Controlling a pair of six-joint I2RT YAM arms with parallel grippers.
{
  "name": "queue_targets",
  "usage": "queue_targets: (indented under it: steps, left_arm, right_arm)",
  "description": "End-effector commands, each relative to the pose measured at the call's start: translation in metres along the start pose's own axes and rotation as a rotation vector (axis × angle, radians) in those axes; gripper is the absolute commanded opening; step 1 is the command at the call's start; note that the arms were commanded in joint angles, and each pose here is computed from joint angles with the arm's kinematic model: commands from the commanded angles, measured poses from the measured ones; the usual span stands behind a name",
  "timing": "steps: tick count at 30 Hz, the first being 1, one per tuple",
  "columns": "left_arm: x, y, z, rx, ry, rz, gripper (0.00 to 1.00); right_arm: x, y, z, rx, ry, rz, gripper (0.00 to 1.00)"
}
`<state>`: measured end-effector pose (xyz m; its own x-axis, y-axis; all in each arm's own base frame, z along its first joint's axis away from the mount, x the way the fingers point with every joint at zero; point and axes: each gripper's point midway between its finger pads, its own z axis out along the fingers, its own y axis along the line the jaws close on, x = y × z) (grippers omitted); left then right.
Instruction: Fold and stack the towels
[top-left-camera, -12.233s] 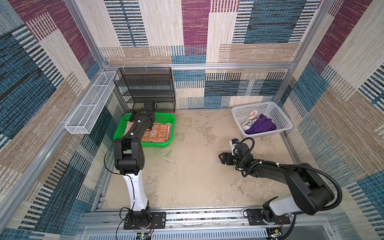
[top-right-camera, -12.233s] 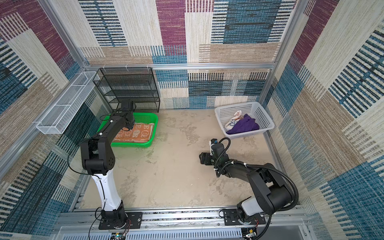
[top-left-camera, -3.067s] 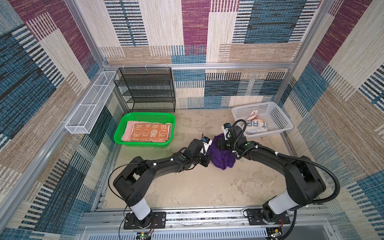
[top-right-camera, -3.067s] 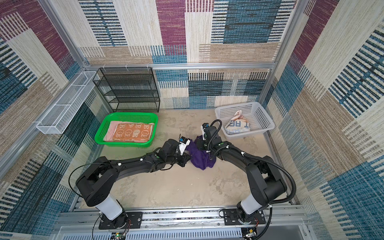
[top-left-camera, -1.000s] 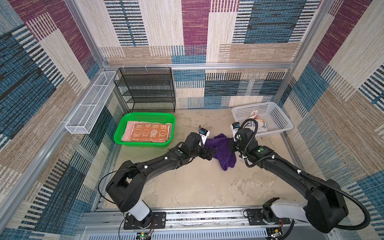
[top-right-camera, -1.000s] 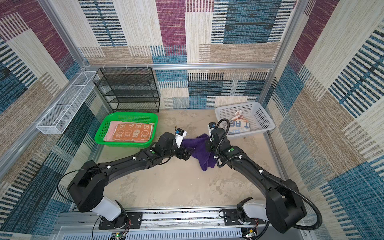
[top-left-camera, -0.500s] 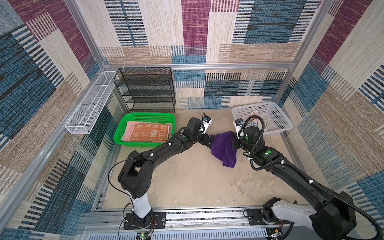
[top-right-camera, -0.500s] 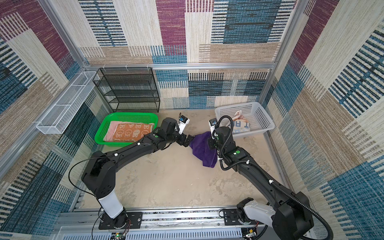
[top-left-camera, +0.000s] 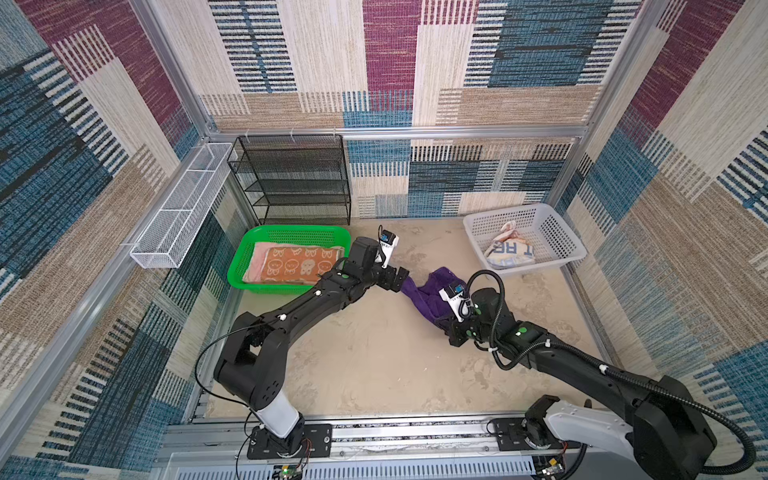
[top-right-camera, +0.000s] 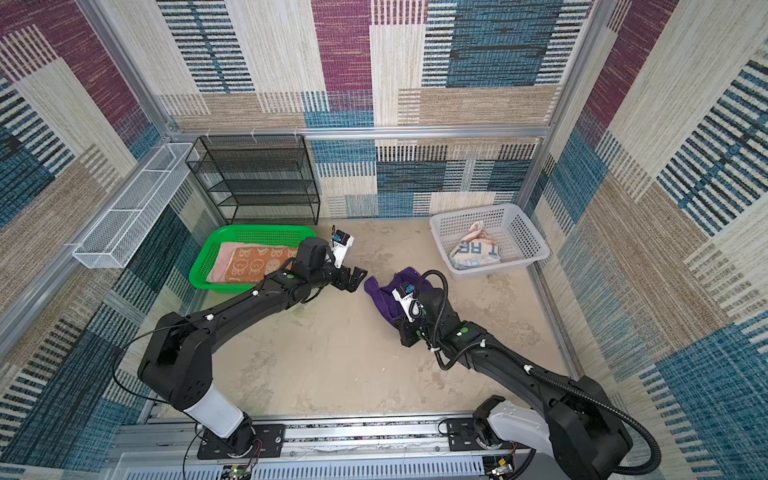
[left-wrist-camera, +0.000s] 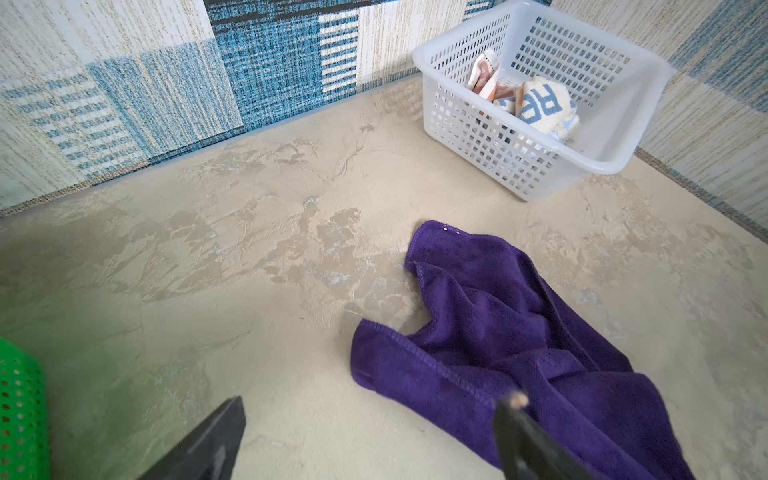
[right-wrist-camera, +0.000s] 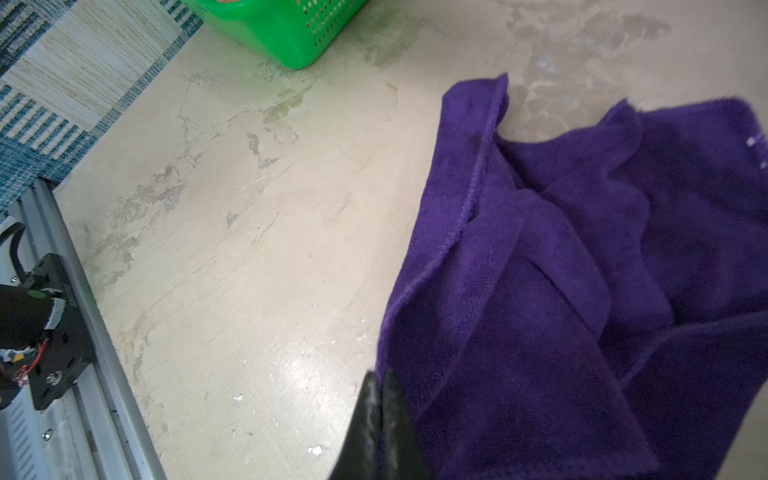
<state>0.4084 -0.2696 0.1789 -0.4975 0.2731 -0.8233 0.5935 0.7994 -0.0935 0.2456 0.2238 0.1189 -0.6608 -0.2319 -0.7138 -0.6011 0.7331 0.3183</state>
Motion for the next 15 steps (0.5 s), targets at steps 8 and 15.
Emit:
queue_targets:
  steps: [8, 15]
  left_arm:
    - [0.014, -0.022, 0.040, 0.132, 0.118, -0.054, 0.89]
    - [0.064, 0.011, 0.055, -0.100, 0.329, -0.189, 0.81]
  right_arm:
    - [0.040, -0.020, 0.014, 0.071, 0.052, 0.244, 0.00]
    - [0.033, -0.033, 0.010, 0.143, 0.000, 0.249, 0.00]
